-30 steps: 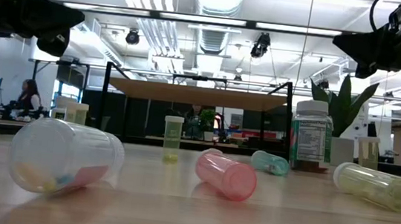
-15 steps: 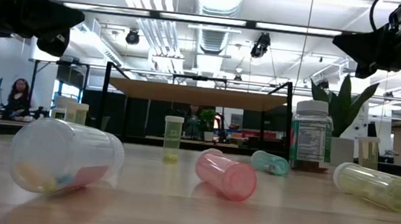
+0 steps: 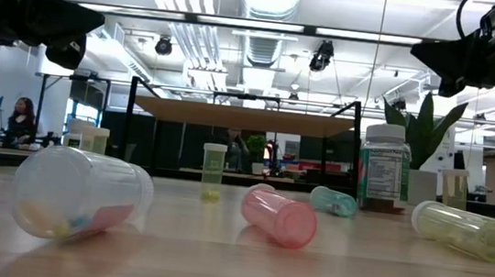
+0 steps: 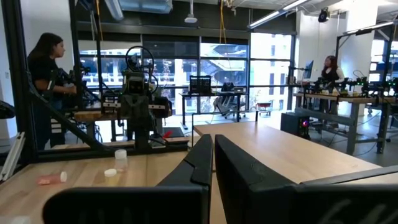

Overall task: Pick and place medicine bottles onto shelf by color
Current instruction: Put the yellow pill bottle on the shelf

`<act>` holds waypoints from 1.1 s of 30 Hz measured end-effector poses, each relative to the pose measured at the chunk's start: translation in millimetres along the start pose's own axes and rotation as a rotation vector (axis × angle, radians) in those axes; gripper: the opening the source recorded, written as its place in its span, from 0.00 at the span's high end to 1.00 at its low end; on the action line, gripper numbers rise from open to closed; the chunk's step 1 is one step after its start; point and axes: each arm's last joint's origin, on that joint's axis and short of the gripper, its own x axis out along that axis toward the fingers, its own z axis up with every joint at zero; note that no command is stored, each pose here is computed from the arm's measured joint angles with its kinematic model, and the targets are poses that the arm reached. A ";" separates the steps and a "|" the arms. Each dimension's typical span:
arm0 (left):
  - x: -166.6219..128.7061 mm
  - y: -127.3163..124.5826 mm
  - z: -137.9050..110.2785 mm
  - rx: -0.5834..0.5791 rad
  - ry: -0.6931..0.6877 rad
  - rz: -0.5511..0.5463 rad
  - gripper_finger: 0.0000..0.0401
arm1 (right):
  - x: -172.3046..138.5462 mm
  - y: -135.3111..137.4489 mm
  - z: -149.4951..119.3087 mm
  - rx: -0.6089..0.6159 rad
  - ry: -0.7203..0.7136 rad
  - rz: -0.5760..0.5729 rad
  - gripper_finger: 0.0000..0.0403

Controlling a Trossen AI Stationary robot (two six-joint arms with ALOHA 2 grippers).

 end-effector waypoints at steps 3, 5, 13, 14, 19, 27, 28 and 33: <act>0.0 0.0 0.0 0.000 0.000 0.000 1.00 | 0.0 0.0 0.0 -0.002 0.000 0.000 0.98; 0.0 0.0 0.0 0.000 0.000 0.000 1.00 | 0.0 0.0 0.0 0.000 0.000 0.000 0.98; -0.5 0.0 -1.0 -0.056 0.053 0.001 1.00 | 0.0 0.0 0.0 -0.001 0.000 0.000 0.98; -0.7 -0.1 0.6 -0.071 0.076 0.004 1.00 | 0.0 0.0 0.0 0.000 0.000 0.000 0.98; -1.8 -0.8 12.1 -0.083 0.187 0.020 0.96 | 0.0 0.0 0.0 0.000 0.000 0.000 0.98; 3.1 -3.6 45.5 -0.075 0.250 0.034 0.80 | 0.0 0.0 0.0 -0.001 0.000 0.000 0.98; 4.6 -4.1 49.4 -0.075 0.248 0.033 0.79 | 0.0 0.0 0.0 0.000 0.000 0.000 0.98; 10.4 -5.6 60.8 -0.083 0.263 0.036 0.76 | 0.0 0.0 0.0 0.000 0.000 0.000 0.98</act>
